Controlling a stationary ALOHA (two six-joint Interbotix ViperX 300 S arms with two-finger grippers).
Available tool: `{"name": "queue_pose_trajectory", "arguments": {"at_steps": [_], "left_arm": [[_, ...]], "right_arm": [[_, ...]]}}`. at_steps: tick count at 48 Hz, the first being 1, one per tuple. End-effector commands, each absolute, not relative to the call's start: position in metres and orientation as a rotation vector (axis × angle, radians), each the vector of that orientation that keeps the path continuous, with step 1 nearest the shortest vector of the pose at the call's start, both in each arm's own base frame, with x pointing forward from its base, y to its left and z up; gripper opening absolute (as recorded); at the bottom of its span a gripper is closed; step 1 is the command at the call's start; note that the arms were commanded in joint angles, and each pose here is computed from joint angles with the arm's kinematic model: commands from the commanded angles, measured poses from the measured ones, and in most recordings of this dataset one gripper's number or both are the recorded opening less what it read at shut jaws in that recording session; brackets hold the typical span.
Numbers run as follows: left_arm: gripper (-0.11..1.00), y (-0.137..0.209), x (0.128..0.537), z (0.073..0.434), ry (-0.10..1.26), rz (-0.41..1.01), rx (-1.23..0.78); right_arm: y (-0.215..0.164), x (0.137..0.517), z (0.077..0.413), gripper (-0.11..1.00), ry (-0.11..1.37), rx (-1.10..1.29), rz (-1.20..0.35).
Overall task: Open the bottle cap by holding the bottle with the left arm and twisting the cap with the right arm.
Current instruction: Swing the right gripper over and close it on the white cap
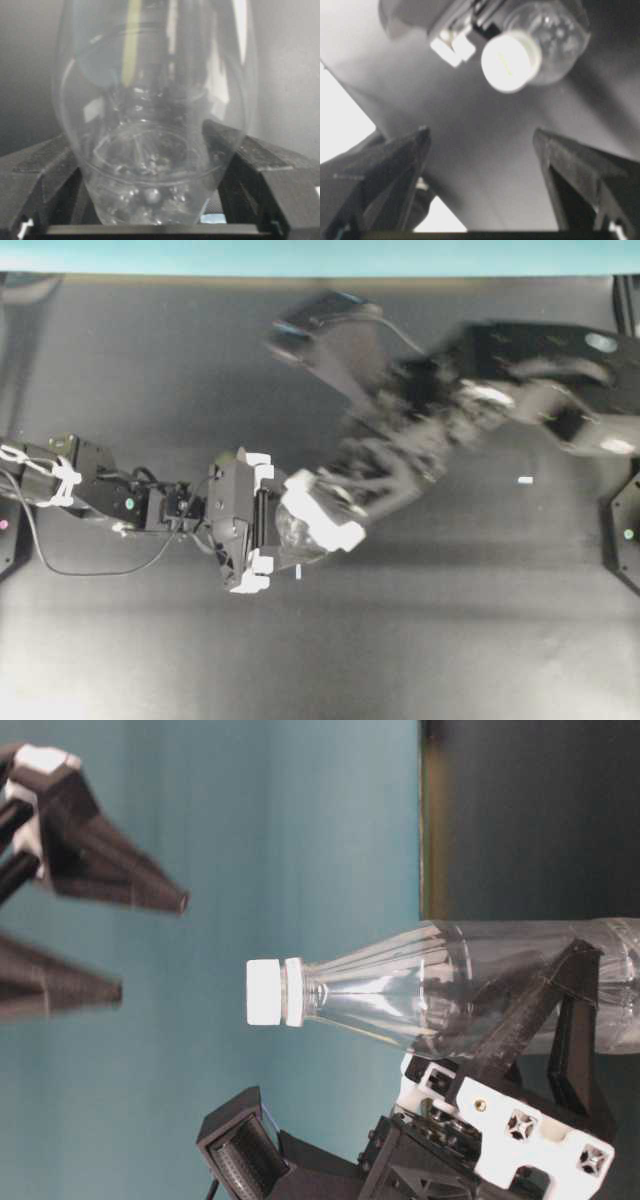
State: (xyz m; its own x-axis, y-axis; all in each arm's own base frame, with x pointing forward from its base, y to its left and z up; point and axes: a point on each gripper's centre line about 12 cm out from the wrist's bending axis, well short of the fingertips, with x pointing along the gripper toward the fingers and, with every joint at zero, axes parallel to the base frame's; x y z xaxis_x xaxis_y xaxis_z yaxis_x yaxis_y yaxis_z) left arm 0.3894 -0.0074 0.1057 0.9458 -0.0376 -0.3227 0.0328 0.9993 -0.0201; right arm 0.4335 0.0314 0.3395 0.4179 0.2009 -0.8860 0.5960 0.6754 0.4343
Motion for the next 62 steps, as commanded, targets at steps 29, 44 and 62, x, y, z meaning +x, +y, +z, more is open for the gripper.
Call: {"name": "queue_pose_trajectory", "arguments": {"at_steps": [29, 44, 62], "left_arm": [[0.79, -0.009, 0.39, 0.106, 0.331, -0.042, -0.013], [0.79, -0.008, 0.39, 0.106, 0.331, -0.039, -0.013], [0.79, -0.007, 0.39, 0.106, 0.332, -0.036, -0.014]], "right_arm": [[0.026, 0.462, 0.3, 0.75, 1.249, 0.763, -0.389], [0.027, 0.462, 0.294, 0.37, 1.283, 0.725, -0.374], [0.027, 0.464, 0.297, 0.37, 1.338, 0.363, -0.097]]}}
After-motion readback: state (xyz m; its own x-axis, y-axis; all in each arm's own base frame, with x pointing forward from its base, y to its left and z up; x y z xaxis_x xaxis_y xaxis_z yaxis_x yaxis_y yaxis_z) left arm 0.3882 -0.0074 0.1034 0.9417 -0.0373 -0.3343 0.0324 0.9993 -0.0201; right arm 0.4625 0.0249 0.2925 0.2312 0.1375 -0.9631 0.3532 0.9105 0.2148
